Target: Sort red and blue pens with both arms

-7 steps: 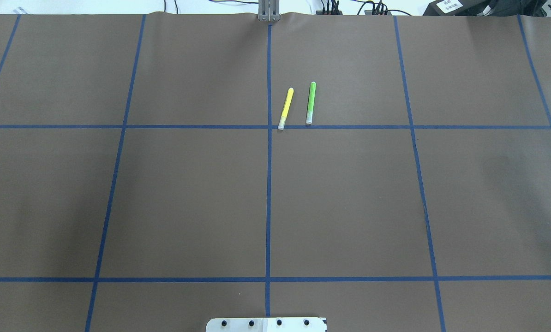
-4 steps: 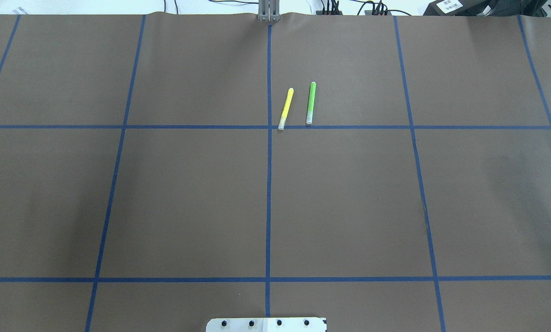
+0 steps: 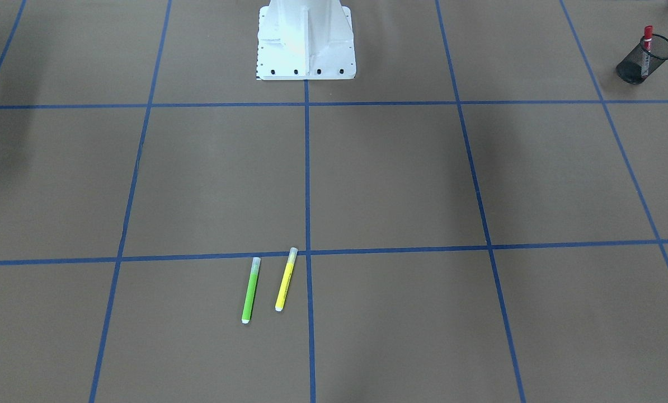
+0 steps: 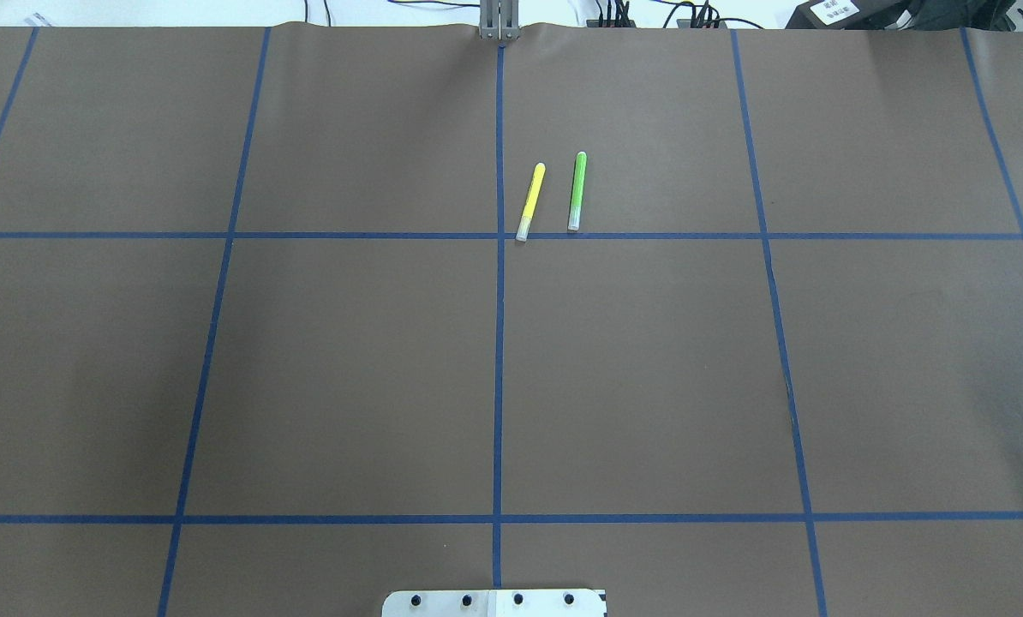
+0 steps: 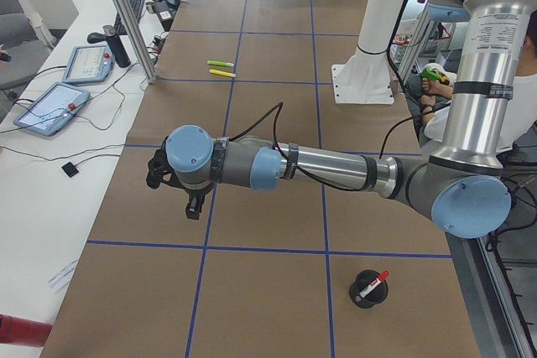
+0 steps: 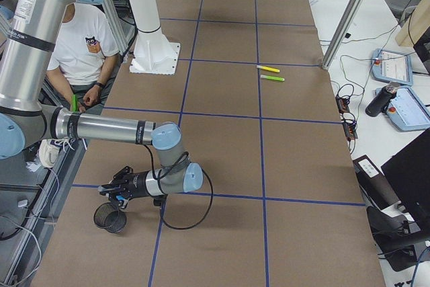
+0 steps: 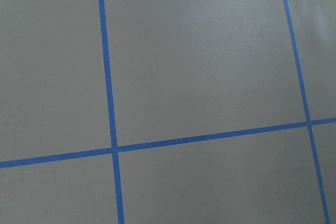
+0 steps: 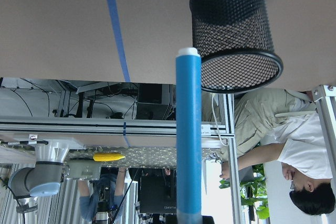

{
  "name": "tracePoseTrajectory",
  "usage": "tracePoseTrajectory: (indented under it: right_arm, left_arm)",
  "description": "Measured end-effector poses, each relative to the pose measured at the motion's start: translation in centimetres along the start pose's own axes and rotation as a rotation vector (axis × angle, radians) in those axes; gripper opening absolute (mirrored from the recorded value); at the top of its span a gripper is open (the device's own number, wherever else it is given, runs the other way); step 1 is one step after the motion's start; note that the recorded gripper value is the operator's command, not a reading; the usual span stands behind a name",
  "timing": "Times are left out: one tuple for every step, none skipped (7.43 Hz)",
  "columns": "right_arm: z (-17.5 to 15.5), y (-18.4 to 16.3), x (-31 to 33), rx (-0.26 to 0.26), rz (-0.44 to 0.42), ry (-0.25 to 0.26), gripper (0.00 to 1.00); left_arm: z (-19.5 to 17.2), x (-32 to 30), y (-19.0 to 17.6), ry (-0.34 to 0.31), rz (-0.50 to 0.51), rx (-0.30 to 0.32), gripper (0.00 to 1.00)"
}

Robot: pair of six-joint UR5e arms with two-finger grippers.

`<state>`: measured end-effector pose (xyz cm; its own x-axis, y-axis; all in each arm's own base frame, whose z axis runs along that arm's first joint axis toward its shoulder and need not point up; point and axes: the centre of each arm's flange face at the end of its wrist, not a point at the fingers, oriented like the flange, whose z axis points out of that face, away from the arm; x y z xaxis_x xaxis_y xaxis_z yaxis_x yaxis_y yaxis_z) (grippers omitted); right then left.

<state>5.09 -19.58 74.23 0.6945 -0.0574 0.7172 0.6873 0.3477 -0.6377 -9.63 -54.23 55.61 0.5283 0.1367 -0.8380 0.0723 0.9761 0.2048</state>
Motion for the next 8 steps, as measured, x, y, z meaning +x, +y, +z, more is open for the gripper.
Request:
tracePoseTrajectory:
  right_arm:
    - [1.4,0.1,1.0,-0.019,-0.003,-0.007,0.0]
    - [2.6,-0.3,2.2,-0.027,-0.004,-0.011,0.0]
    - [3.7,-1.1,3.6,-0.028,-0.003,-0.015,0.0]
    - [4.6,-2.1,4.8,-0.025,-0.002,-0.018,0.0]
    - [5.0,-3.0,5.7,-0.017,-0.003,-0.022,0.32]
    - [5.1,-3.6,6.2,-0.006,-0.002,-0.033,0.99]
    - [5.3,-4.1,6.4,0.007,0.002,-0.055,1.0]
    - [5.1,-4.5,6.2,0.025,0.005,-0.076,1.0]
  left_arm:
    - [-0.3,0.5,-0.3,-0.001,0.009,0.007,1.0]
    - [-0.6,1.0,-0.7,-0.004,0.017,0.013,1.0]
    - [-0.9,1.4,-1.3,-0.014,0.026,0.02,1.0]
    - [-1.4,2.0,-1.8,-0.025,0.032,0.028,1.0]
    - [-1.8,2.7,-1.8,-0.031,0.034,0.038,1.0]
    - [-2.2,3.3,-1.6,-0.033,0.03,0.045,1.0]
    - [-2.4,3.7,-1.4,-0.034,0.023,0.05,1.0]
    - [-2.6,3.8,-1.2,-0.035,0.018,0.052,1.0]
